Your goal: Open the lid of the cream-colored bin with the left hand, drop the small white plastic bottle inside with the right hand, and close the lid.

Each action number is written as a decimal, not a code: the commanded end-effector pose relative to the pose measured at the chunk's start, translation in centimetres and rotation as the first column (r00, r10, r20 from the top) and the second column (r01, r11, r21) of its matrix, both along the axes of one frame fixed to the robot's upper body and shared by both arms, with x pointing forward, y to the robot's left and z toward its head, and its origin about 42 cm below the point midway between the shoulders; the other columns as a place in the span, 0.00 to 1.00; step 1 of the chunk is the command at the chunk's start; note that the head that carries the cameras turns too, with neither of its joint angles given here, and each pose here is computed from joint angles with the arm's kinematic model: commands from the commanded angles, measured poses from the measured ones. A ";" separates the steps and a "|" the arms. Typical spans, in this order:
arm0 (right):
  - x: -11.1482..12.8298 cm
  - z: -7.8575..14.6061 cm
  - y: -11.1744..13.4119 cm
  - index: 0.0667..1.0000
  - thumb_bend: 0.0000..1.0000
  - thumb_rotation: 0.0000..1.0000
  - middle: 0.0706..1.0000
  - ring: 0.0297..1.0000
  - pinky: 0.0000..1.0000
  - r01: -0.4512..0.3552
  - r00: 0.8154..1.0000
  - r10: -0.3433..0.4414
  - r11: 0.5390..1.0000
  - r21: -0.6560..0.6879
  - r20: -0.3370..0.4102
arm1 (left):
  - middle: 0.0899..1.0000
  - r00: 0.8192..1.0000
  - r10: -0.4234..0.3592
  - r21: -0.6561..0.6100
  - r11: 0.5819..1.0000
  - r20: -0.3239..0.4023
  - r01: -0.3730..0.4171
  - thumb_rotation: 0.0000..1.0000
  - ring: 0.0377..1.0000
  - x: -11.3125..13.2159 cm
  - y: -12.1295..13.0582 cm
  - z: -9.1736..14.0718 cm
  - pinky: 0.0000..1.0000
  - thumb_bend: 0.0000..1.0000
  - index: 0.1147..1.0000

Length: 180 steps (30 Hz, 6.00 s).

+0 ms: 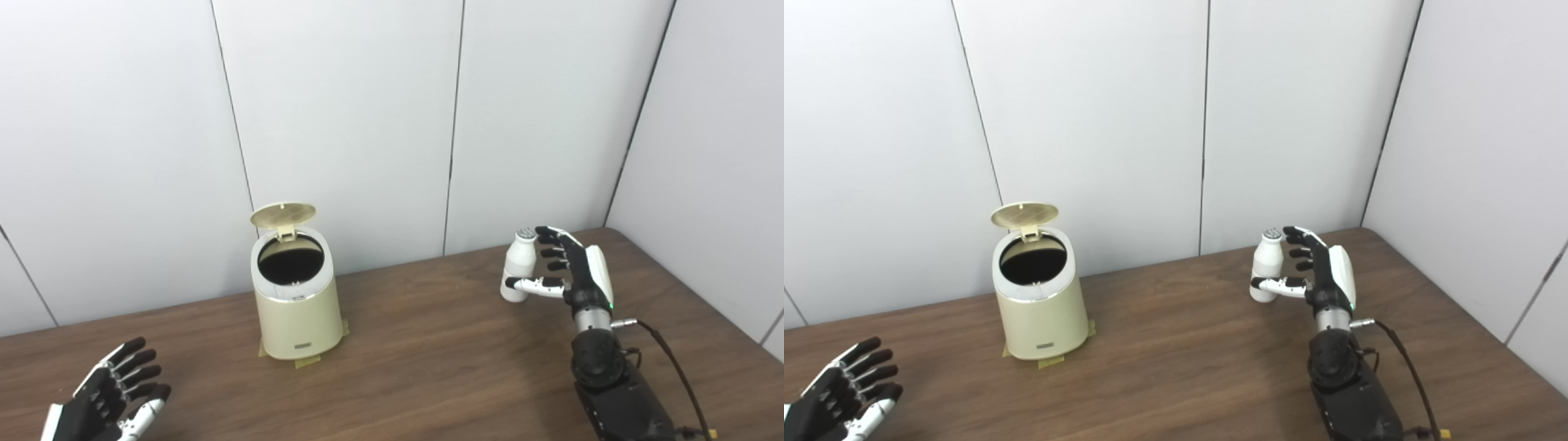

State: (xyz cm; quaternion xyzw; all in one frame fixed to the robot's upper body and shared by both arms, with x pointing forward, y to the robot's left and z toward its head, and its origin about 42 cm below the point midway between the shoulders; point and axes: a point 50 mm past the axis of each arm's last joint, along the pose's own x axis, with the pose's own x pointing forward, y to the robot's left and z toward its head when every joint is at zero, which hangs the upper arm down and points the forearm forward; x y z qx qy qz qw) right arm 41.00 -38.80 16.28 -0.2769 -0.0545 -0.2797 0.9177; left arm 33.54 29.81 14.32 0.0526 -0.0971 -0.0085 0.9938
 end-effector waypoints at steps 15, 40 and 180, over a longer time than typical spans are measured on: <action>1.8 2.3 1.2 0.67 0.81 0.00 0.66 0.60 0.54 -0.008 0.992 0.015 0.998 -0.060 0.125 | 0.75 0.996 0.005 0.027 1.000 0.086 -0.007 0.00 0.72 0.5 0.5 2.4 0.68 0.52 0.81; 2.3 0.2 1.9 0.48 0.52 0.00 0.47 0.39 0.37 0.041 0.986 -0.036 0.999 -0.031 0.163 | 0.74 0.997 0.000 0.031 1.000 0.077 -0.003 0.00 0.71 0.2 0.7 3.0 0.65 0.51 0.79; 6.3 11.5 26.0 0.48 0.52 0.00 0.49 0.40 0.35 -0.593 0.720 0.665 0.738 -0.323 0.198 | 0.75 0.996 0.050 0.068 0.996 0.079 -0.056 0.17 0.71 -0.3 -3.0 -1.2 0.68 0.67 0.79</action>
